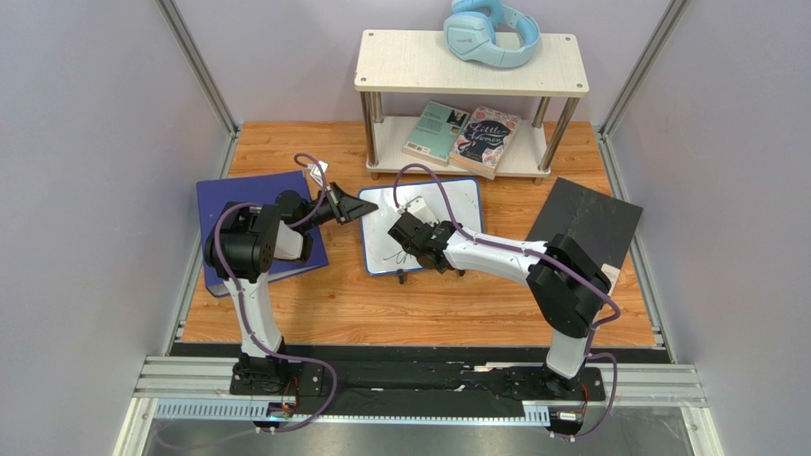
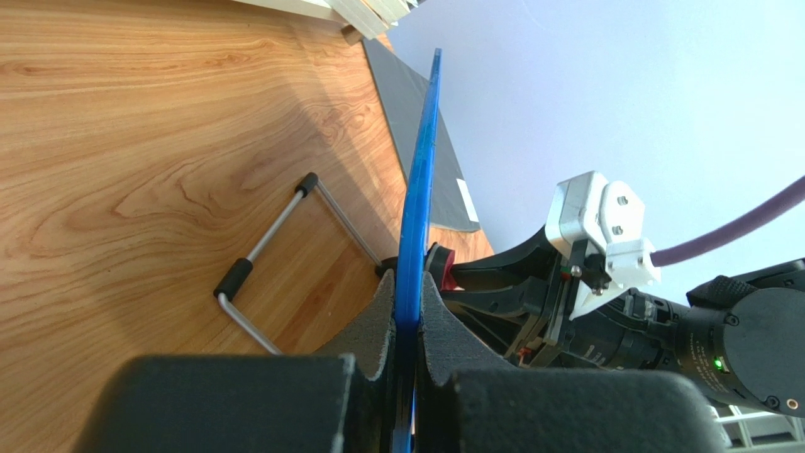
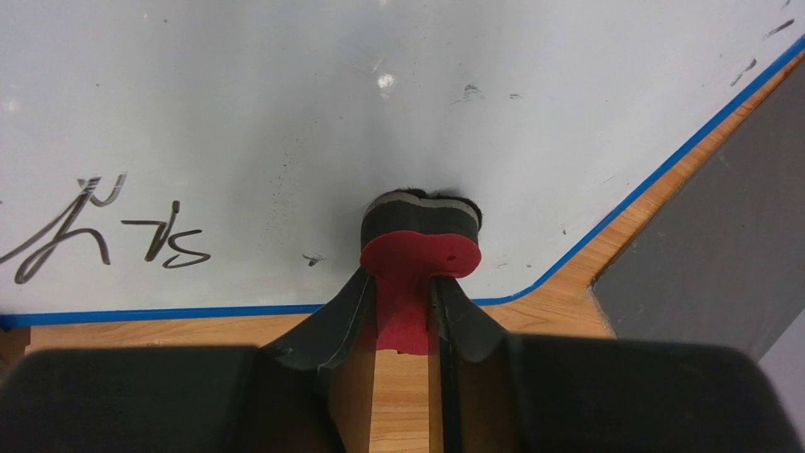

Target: Erase the whiteboard

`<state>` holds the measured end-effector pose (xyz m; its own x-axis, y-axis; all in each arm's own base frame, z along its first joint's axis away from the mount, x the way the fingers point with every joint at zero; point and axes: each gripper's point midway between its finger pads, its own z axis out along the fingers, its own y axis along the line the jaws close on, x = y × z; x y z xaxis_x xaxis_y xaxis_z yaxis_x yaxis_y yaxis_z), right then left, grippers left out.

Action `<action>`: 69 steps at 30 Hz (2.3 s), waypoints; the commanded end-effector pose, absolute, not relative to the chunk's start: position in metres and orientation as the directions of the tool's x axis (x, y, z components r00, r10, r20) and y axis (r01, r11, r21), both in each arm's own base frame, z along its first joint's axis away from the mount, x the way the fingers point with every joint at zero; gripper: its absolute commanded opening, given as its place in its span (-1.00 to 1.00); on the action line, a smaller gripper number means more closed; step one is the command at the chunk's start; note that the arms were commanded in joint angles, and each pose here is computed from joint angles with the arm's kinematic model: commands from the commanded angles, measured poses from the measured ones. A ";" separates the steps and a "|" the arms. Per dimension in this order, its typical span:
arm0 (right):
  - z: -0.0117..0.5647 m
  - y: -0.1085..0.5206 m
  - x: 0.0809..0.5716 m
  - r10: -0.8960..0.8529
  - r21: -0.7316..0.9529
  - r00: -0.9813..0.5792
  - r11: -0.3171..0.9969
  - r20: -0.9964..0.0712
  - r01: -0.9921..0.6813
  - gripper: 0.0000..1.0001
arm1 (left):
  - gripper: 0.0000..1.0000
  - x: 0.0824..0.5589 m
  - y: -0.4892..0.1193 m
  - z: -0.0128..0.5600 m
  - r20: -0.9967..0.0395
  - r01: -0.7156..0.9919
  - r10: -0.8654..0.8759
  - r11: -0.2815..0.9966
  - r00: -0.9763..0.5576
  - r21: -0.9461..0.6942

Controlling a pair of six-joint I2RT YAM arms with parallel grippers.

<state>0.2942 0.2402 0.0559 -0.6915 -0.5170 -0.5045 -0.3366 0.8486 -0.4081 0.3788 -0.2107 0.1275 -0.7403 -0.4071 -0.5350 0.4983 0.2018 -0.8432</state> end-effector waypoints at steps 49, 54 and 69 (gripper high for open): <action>0.132 0.328 0.387 -0.427 -0.322 -0.390 0.896 -0.816 -0.307 -1.00 | -1.00 0.374 -0.217 0.139 -0.641 0.624 -0.390 0.190 -0.661 -0.758; 0.127 0.348 0.370 -0.422 -0.267 -0.360 0.873 -0.832 -0.407 -1.00 | -1.00 0.374 -0.217 0.139 -0.642 0.625 -0.390 0.190 -0.660 -0.757; 0.119 0.401 0.306 -0.423 -0.194 -0.295 0.795 -0.857 -0.575 -1.00 | -1.00 0.374 -0.217 0.138 -0.641 0.623 -0.392 0.192 -0.660 -0.758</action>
